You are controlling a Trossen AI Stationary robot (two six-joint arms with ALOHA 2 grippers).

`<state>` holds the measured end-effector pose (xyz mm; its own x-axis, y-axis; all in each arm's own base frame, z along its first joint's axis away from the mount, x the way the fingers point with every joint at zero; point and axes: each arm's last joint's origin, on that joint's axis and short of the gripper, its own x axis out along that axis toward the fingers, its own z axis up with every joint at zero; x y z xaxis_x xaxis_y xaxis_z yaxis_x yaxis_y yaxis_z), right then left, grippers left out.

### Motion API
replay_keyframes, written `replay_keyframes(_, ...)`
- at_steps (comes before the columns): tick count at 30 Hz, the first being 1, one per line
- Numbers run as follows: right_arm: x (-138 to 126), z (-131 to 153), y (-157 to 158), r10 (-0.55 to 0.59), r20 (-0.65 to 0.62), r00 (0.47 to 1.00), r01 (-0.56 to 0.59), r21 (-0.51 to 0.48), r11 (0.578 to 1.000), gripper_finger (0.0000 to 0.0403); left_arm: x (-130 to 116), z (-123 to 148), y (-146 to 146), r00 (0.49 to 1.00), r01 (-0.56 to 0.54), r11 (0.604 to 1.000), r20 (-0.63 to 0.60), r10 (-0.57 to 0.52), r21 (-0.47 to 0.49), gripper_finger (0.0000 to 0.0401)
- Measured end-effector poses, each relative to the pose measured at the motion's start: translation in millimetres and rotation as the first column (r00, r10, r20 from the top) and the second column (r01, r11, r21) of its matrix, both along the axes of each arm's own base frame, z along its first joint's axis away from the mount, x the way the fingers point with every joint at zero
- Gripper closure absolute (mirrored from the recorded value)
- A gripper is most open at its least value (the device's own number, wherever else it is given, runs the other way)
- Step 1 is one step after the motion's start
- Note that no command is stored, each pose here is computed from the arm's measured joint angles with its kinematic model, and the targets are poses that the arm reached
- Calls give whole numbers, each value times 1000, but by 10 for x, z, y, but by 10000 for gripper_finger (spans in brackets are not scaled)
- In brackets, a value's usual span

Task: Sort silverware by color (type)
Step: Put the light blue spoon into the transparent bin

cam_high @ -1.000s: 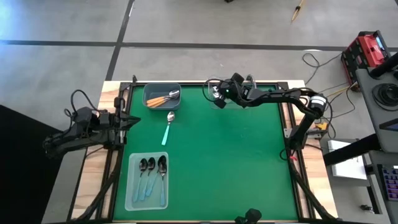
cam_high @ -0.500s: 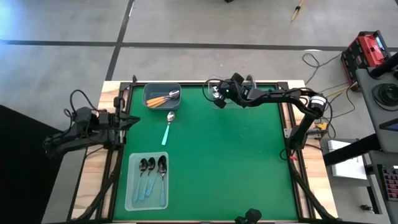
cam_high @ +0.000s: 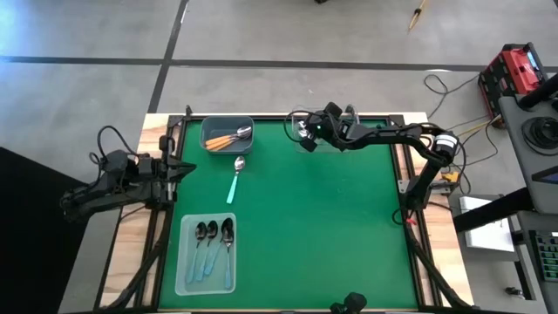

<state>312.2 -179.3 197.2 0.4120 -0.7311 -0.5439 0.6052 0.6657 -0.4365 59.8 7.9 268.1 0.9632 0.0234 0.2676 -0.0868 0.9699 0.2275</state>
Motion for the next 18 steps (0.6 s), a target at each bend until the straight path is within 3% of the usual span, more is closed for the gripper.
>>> replay_keyframes(18, 0, 2, 0, 2, 0, 1000, -2, 0, 1000, 361, -2, 7, -1, 1000, 0, 1000, 7, 0, 1, 401)
